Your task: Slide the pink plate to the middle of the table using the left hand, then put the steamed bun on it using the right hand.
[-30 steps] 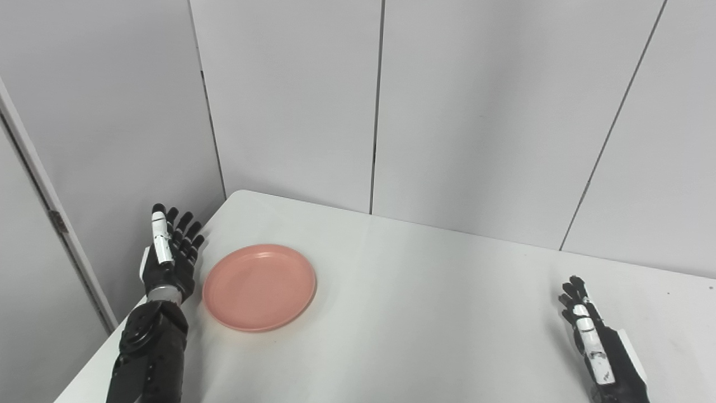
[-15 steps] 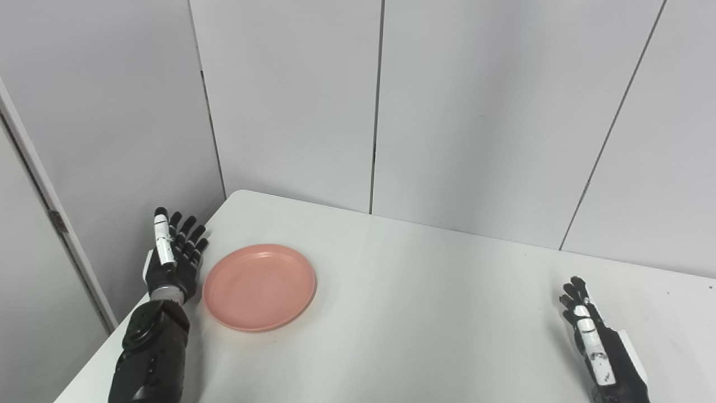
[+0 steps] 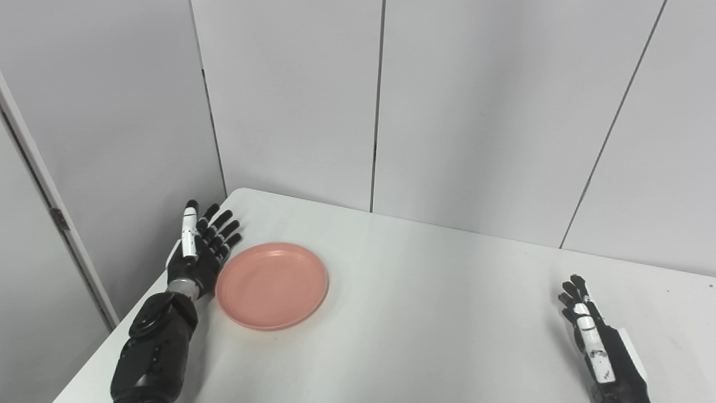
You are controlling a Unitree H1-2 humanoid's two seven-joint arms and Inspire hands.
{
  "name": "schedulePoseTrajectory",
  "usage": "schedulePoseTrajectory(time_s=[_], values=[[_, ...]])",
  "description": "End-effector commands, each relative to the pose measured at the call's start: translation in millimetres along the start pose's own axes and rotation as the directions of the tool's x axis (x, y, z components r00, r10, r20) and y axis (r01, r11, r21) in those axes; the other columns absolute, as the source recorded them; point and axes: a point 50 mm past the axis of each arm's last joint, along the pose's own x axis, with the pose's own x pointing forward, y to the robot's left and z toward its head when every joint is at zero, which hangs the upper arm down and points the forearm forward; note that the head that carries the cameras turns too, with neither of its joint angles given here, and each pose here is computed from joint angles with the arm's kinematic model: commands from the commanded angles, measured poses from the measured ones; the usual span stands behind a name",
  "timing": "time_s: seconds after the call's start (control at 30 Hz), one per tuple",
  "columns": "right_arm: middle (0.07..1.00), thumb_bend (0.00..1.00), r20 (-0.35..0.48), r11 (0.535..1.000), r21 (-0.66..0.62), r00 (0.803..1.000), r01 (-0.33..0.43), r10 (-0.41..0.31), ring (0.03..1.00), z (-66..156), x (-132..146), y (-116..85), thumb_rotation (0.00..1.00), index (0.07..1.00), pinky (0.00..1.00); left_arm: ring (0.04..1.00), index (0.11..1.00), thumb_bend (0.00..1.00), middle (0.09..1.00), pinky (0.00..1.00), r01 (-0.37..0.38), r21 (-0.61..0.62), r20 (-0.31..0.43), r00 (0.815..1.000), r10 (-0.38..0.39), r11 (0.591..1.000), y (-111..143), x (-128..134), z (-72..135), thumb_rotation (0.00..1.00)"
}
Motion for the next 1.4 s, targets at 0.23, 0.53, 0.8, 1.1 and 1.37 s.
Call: schedulePoseTrajectory(time_s=[0.23, 0.53, 0.8, 1.1, 1.37], values=[[0.964, 0.23, 0.033, 1.000, 0.003, 0.999, 0.002, -0.002, 0.959, 3, 1, 0, 1.00, 0.988, 0.98, 0.879, 0.898, 0.56, 0.892, 0.86, 0.073, 0.003, -0.127, 0.989, -0.072, 0.997, -17, -2, -23, 1.00], [0.959, 0.24, 0.036, 1.000, -0.003, 0.999, 0.004, -0.004, 0.949, 6, 0, 5, 1.00, 0.981, 0.97, 0.882, 0.900, 0.57, 0.897, 0.87, 0.139, 0.018, -0.146, 0.980, -0.134, 0.990, -37, -5, -24, 0.99], [0.952, 0.22, 0.036, 1.000, 0.001, 0.999, 0.011, -0.011, 0.943, 5, 0, 9, 1.00, 0.974, 0.95, 0.873, 0.884, 0.59, 0.881, 0.86, 0.215, 0.055, -0.182, 0.962, -0.202, 0.975, -66, -9, -34, 0.96], [0.956, 0.22, 0.018, 1.000, -0.002, 1.000, 0.015, -0.015, 0.948, 8, -1, 17, 1.00, 0.976, 0.95, 0.859, 0.862, 0.58, 0.867, 0.85, 0.317, 0.092, -0.242, 0.927, -0.288, 0.944, -101, -15, -54, 0.95], [0.961, 0.24, 0.014, 1.000, -0.024, 1.000, 0.004, -0.004, 0.950, 6, -3, 22, 1.00, 0.982, 0.95, 0.883, 0.886, 0.56, 0.894, 0.85, 0.430, 0.129, -0.285, 0.879, -0.382, 0.894, -134, -29, -72, 0.99]])
